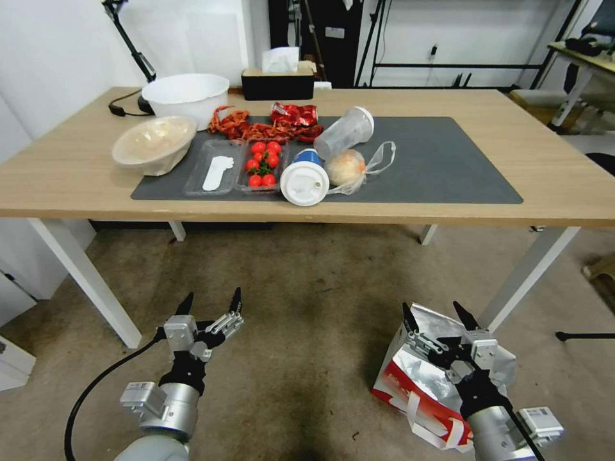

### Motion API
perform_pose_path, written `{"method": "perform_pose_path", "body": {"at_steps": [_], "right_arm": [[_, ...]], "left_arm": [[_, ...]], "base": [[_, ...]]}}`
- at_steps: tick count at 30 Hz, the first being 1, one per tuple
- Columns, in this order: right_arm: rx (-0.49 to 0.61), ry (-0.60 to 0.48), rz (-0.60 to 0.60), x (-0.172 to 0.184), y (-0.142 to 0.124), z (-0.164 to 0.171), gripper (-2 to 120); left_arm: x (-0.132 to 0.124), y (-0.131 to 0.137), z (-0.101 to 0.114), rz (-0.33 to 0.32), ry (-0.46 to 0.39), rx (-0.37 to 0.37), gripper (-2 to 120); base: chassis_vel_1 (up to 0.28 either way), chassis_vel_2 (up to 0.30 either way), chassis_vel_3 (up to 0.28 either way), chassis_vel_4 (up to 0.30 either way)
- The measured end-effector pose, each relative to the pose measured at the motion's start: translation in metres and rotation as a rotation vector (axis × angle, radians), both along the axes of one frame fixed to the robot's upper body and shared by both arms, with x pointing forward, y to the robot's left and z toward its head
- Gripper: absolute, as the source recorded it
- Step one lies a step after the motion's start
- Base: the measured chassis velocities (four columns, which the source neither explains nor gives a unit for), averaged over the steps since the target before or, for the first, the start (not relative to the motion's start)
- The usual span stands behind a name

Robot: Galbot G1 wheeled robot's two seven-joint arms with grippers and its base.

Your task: Pick up the food delivery bag from the floor and place it on the table.

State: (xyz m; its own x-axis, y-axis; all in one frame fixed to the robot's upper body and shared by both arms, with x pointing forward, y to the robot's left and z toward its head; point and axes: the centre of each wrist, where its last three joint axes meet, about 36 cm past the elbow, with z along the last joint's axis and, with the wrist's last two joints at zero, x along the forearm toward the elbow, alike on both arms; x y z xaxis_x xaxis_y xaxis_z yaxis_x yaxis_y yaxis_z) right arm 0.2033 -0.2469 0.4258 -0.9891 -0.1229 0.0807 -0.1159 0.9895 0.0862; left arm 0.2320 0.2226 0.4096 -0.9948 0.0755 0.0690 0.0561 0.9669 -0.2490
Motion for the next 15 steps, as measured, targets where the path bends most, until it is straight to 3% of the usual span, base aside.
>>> {"method": "perform_pose_path", "body": {"at_steps": [15], "right_arm": [[0.004,-0.001,0.0,0.0014,0.0008,-0.0024,100]], "left_arm": [[-0.0035,-0.0011,-0.0058,-0.002,0.01,0.014,100]], "base": [[0.0,0.0,0.0,0.0]]}}
